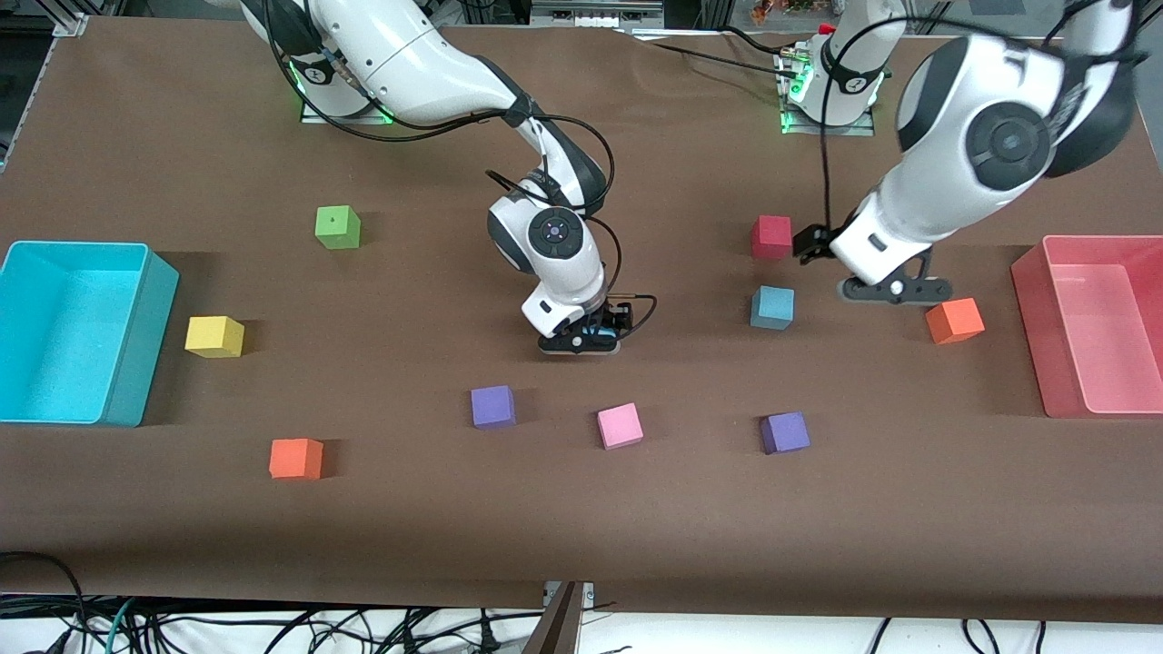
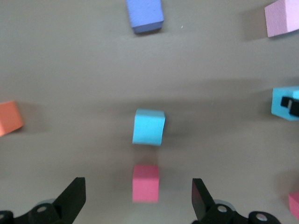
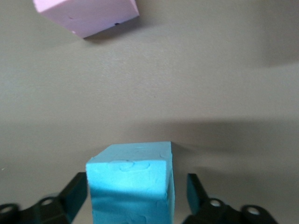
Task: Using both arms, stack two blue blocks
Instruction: 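Lower the cube with the right gripper while the left gripper grasps another blue cube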
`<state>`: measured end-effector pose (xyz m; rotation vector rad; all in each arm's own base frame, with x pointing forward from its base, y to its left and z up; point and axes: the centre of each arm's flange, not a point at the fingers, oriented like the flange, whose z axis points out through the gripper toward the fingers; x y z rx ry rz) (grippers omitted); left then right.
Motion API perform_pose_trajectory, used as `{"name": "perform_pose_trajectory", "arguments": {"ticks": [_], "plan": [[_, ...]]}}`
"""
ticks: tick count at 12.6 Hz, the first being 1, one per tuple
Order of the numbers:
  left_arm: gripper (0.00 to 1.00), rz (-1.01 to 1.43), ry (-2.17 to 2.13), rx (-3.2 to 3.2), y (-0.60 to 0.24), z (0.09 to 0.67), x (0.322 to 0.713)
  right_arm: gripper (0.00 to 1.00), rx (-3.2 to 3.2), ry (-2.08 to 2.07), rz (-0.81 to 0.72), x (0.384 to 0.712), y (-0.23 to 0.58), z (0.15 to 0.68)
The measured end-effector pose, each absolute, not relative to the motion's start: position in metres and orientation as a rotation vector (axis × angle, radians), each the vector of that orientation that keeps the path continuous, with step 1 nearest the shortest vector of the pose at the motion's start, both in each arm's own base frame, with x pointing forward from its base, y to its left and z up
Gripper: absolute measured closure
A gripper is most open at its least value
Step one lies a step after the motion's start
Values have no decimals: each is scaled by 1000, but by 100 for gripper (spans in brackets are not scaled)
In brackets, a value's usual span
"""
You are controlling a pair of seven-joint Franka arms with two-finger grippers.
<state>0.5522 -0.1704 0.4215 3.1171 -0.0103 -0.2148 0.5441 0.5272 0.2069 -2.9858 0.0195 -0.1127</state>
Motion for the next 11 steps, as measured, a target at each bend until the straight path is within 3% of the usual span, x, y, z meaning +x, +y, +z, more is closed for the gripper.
{"name": "perform_pose_trajectory", "arguments": {"ticks": [4, 9, 11], "plan": [[0, -90, -2, 3103, -168, 328, 537, 0, -2991, -86, -125, 552, 525, 234], [0, -44, 6, 3097, -163, 262, 522, 0, -3002, -360, -87, 574, 485, 319], [0, -55, 5, 3096, -164, 237, 519, 0, -2871, -444, 6, 574, 475, 323]]}}
